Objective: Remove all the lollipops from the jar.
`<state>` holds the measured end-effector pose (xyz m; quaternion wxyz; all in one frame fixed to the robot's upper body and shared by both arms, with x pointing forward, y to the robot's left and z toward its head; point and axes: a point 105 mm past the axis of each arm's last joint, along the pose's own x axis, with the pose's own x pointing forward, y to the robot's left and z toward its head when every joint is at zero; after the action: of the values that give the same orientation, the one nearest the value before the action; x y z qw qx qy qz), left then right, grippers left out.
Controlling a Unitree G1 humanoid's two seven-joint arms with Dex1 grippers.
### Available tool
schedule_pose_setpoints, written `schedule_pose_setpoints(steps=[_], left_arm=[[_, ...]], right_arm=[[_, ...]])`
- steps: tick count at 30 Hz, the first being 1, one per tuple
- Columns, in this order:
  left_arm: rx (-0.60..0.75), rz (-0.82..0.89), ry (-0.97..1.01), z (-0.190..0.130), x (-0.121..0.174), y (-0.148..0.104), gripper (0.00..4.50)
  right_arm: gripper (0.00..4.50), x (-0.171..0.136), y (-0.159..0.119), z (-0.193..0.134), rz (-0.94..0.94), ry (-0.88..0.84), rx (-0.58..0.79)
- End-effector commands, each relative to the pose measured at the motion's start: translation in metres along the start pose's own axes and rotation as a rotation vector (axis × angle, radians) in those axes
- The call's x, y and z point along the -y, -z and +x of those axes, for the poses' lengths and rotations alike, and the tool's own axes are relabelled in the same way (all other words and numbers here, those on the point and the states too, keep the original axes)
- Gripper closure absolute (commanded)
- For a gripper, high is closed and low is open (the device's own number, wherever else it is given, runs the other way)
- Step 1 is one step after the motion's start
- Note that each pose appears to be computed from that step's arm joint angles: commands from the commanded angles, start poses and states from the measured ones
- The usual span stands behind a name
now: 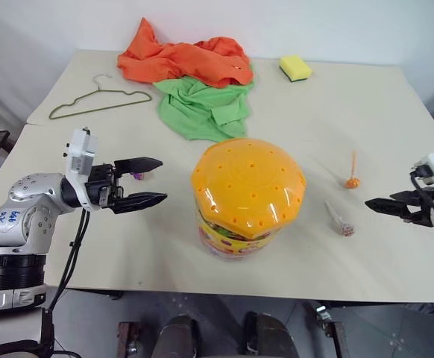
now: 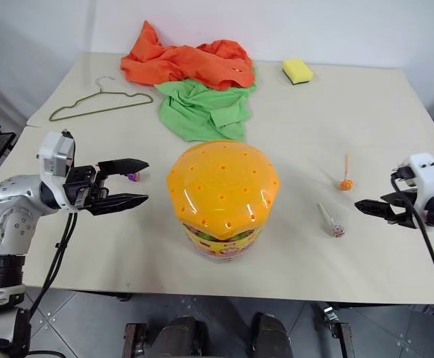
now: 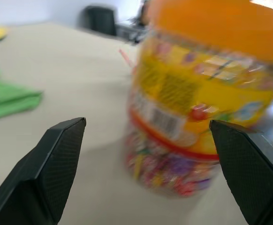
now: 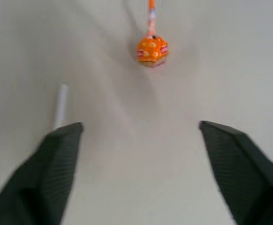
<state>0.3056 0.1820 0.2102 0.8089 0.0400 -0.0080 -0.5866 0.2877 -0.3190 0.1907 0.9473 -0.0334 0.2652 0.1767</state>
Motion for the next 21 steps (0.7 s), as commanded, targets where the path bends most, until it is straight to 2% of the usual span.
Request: schedule_pose_setpoints(steps=[1,4,8,12,17,21], left_arm=[[-0.010,0.063,-0.044,0.002,-0.007,0.001,0.00],[-0.003,0.035,-0.040,0.002,-0.010,0.007,0.00],[-0.023,0.028,-0.046,0.003,-0.011,0.015,0.00],[-0.016,0.011,-0.027,0.001,-0.006,0.022,0.00],[-0.032,-0.024,-0.047,-0.013,0.007,0.033,0.00],[-0.023,-0.015,-0.082,-0.016,0.005,0.030,0.00]], right_arm=[[0.03,-0.024,-0.026,-0.030,-0.104,-0.075,0.125],[0.03,-0.047,-0.026,-0.039,-0.216,-0.155,0.191],[0.03,-0.067,-0.005,-0.037,-0.324,-0.239,0.144],[0.03,-0.109,0.045,-0.029,-0.519,-0.487,0.029],[0.03,-0.107,0.050,-0.011,-0.444,-0.465,0.234],[0.03,-0.104,0.051,-0.006,-0.437,-0.430,0.294]])
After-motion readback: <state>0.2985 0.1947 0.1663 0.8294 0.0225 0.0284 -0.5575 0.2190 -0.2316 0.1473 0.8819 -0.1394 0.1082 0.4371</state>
